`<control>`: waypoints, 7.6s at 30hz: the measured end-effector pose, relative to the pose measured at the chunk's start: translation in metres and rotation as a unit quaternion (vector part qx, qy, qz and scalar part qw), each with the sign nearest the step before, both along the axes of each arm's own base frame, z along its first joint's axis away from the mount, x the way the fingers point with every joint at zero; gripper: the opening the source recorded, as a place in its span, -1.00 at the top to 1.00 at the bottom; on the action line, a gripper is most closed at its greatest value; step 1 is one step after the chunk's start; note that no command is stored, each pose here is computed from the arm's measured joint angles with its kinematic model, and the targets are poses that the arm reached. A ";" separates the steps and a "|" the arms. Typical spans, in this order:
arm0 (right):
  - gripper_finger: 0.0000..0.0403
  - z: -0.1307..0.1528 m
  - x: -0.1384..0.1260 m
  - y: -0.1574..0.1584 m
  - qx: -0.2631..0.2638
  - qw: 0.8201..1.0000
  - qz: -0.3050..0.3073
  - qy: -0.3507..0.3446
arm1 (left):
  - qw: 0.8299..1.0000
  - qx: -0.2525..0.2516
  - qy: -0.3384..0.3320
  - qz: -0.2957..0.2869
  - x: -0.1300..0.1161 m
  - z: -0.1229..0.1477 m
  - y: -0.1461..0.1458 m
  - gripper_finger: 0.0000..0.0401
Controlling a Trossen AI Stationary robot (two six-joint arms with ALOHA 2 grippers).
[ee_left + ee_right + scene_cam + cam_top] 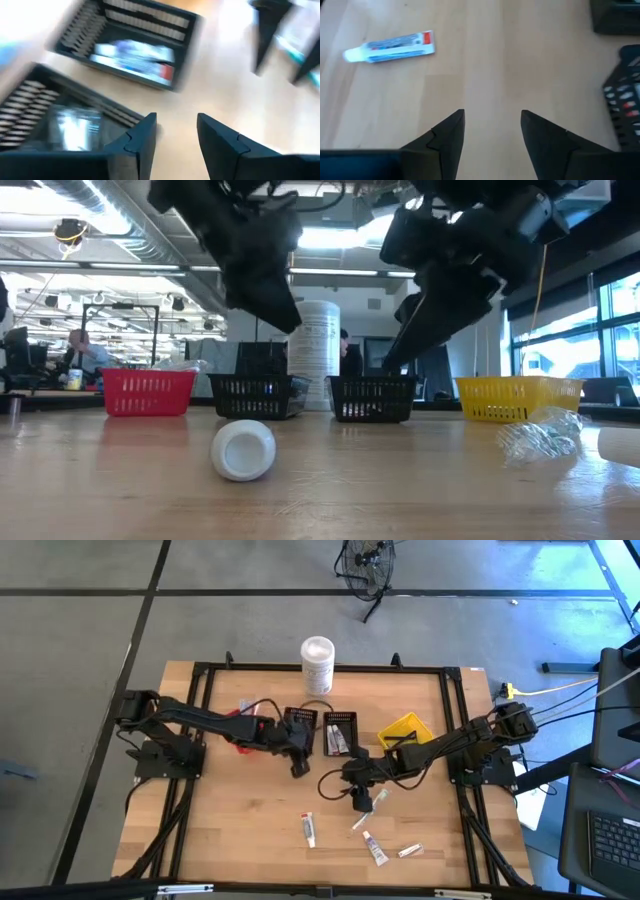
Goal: Pick & Place Travel size toiletries
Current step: Put the white toothpaste into the right black bin, then put the green toothbrush into the red bin
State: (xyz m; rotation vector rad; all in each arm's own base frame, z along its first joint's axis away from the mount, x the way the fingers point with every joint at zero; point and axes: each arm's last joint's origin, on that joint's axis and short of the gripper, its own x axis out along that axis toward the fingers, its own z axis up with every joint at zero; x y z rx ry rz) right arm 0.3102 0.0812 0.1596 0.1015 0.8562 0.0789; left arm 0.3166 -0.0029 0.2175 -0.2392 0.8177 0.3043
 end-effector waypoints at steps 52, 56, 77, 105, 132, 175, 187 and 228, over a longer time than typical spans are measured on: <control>0.27 0.001 -0.016 0.051 0.048 0.999 0.019 0.000 | 0.866 0.077 0.000 -0.494 0.028 -0.102 -0.146 -0.13; 0.30 0.001 -0.016 0.051 0.046 0.999 0.019 -0.003 | 0.870 0.076 0.003 -0.488 0.029 -0.103 -0.143 -0.13; 0.09 -0.020 -0.006 0.060 0.000 0.999 0.023 -0.032 | 0.940 0.019 0.007 -0.341 0.036 -0.103 -0.129 0.46; 0.26 -0.039 -0.001 0.061 -0.048 0.998 0.011 -0.036 | 0.979 0.029 -0.037 -0.200 0.052 -0.098 -0.099 0.48; 0.70 -0.039 -0.001 0.060 -0.051 0.998 0.006 -0.039 | 0.983 0.010 -0.048 -0.179 0.054 -0.095 -0.099 0.32; 0.31 0.000 -0.005 -0.086 -0.121 0.958 -0.258 0.042 | 0.973 0.190 -0.010 0.135 -0.042 0.031 -0.054 0.26; 0.08 0.019 -0.012 -0.072 -0.049 0.982 -0.179 0.034 | 0.972 0.195 -0.008 0.132 -0.042 0.031 -0.054 0.26; -0.01 -0.004 -0.047 0.052 -0.053 0.980 0.149 0.118 | 0.974 0.176 -0.039 0.137 -0.037 0.034 -0.056 0.26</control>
